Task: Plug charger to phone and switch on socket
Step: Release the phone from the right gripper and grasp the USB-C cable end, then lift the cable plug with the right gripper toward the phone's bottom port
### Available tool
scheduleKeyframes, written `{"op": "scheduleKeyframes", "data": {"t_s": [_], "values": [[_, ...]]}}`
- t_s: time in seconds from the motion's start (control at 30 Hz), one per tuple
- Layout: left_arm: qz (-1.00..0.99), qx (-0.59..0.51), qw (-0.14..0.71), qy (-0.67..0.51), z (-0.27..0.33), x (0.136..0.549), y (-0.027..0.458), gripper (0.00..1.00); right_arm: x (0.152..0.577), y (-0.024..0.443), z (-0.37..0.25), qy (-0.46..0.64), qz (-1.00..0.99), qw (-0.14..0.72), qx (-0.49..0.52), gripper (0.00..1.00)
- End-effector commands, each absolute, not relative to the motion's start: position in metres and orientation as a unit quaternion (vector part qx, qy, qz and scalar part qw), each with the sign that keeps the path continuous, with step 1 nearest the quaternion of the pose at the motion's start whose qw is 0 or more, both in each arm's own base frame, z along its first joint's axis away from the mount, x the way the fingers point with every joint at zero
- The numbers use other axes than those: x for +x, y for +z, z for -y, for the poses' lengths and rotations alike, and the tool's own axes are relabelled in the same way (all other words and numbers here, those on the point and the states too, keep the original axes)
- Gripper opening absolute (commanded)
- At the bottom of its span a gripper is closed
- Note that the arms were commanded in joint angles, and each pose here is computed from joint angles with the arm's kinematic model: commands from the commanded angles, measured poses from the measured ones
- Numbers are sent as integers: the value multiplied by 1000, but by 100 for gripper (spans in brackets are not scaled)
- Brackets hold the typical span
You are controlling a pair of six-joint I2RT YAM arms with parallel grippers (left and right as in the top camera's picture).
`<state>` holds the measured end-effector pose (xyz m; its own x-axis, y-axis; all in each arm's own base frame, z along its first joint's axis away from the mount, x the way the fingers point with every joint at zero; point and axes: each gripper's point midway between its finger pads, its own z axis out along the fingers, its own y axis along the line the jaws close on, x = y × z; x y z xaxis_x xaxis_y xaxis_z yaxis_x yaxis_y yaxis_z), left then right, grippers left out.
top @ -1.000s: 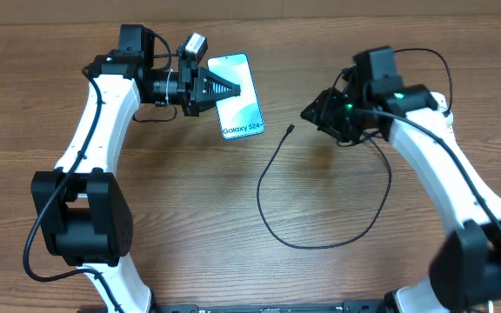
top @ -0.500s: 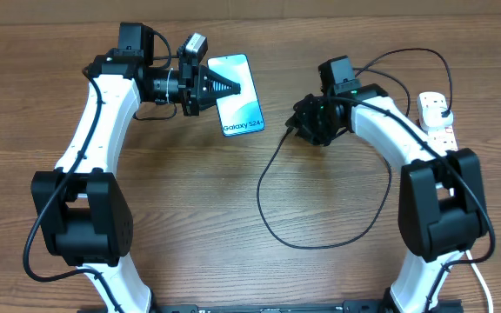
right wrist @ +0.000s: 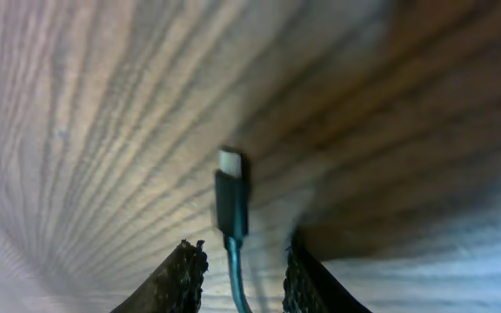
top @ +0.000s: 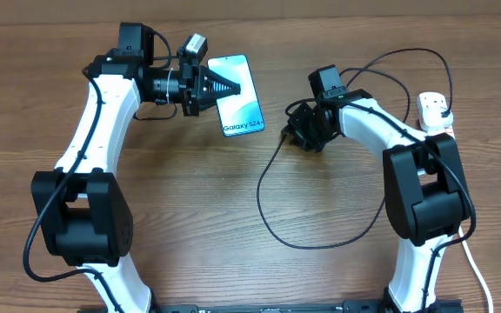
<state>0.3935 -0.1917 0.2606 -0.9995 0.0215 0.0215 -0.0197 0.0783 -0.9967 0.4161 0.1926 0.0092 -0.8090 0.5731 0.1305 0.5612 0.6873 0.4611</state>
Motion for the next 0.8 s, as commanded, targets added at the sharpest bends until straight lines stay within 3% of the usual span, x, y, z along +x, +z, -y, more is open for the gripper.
{"op": "scheduleKeyframes", "data": {"t_s": [0.0, 0.63, 0.77], "values": [[725, -12, 6, 689, 190, 391, 278, 4, 427, 16, -198, 255, -916, 29, 307, 33], [725, -12, 6, 689, 190, 391, 278, 4, 423, -11, -198, 211, -924, 33, 318, 28], [725, -13, 6, 689, 190, 391, 278, 4, 420, -22, -197, 203, -925, 23, 320, 22]]}}
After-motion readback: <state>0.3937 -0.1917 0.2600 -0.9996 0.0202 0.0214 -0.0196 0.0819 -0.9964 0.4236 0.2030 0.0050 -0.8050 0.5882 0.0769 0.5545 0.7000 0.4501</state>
